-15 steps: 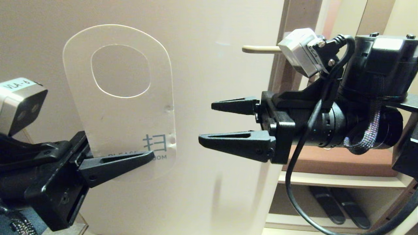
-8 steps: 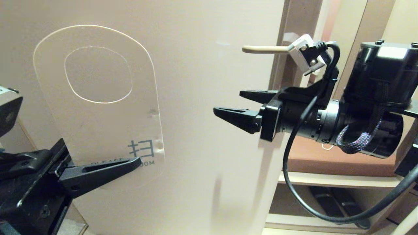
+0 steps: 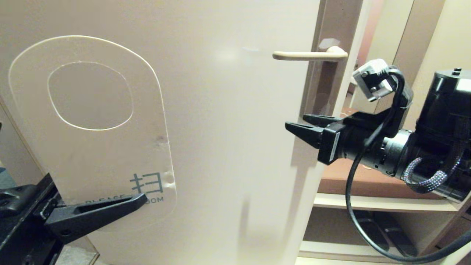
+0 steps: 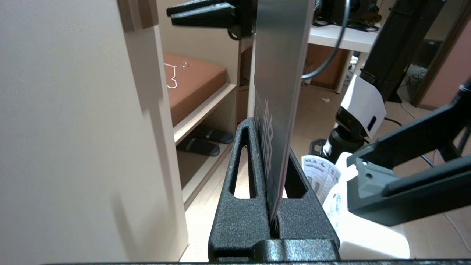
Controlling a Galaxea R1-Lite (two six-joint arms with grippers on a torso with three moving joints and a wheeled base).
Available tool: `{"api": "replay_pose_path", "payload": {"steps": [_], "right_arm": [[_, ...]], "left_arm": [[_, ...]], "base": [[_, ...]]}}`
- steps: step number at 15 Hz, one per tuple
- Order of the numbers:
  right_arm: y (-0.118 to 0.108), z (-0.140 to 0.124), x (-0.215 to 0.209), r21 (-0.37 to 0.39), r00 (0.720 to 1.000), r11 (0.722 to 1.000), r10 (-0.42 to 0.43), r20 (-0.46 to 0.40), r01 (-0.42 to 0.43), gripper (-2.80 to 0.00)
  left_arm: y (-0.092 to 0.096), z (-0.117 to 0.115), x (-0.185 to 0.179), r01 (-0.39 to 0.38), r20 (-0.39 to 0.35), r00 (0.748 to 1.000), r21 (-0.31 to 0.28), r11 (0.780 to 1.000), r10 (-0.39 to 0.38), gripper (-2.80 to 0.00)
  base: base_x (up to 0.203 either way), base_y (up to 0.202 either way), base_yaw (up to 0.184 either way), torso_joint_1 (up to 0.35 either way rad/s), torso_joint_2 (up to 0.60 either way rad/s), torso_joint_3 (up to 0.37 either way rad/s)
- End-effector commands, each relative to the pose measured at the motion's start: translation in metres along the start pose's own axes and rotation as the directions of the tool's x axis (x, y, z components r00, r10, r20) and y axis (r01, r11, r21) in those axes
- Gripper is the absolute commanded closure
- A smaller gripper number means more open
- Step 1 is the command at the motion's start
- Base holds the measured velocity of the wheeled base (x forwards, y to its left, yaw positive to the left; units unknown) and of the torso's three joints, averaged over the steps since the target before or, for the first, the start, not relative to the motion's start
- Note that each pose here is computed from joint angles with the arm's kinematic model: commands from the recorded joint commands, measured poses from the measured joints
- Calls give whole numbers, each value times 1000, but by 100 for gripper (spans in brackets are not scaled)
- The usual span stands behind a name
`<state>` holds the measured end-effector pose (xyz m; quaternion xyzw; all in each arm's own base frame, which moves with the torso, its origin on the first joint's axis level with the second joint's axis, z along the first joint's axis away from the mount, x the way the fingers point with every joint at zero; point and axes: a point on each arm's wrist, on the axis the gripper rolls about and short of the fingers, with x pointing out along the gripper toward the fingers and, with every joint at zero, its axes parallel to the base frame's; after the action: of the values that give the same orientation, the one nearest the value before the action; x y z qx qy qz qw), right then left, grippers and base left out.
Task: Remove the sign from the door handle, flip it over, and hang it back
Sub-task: Hang the sign back with the other side facing out
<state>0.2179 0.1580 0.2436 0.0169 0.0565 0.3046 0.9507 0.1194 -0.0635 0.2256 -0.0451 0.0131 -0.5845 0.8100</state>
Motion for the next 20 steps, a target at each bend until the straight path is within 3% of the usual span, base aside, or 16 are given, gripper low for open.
{"api": "replay_pose_path", "payload": {"steps": [1, 4, 7, 10, 13, 18, 19, 20], "right_arm": [[-11, 5, -11, 5, 997, 997, -75, 29, 75, 0], [-26, -2, -32, 17, 977, 977, -211, 23, 211, 0], [-37, -18, -60, 21, 959, 959, -284, 1, 284, 0], [-50, -35, -97, 32, 923, 923, -384, -4, 384, 0], [-64, -51, -137, 51, 853, 852, -522, 11, 521, 0], [-60, -100, -195, 75, 716, 714, -698, -1, 696, 0], [-58, -106, -201, 78, 705, 703, -709, 0, 707, 0], [-55, -111, -205, 80, 723, 722, -691, 11, 688, 0]], "left_arm": [[-6, 0, -4, 7, 12, 1000, 15, 1000, -7, 0], [-13, 1, -10, 8, 28, 1000, 34, 999, -9, 0], [-20, -2, -16, 6, 32, 999, 38, 999, -7, 0], [-28, -7, -23, 5, 22, 1000, 26, 1000, -5, 0], [-36, -10, -30, 5, 23, 1000, 27, 1000, -5, 0], [-45, -22, -39, -8, 2, 1000, 0, 1000, 8, 0], [-45, -23, -39, -10, 2, 1000, -1, 1000, 10, 0], [-45, -24, -39, -12, 0, 1000, -3, 1000, 12, 0]], "base": [[0, 0, 0, 0, 0, 0], [0, 0, 0, 0, 0, 0], [0, 0, 0, 0, 0, 0], [0, 0, 0, 0, 0, 0], [0, 0, 0, 0, 0, 0], [0, 0, 0, 0, 0, 0], [0, 0, 0, 0, 0, 0], [0, 0, 0, 0, 0, 0]]}}
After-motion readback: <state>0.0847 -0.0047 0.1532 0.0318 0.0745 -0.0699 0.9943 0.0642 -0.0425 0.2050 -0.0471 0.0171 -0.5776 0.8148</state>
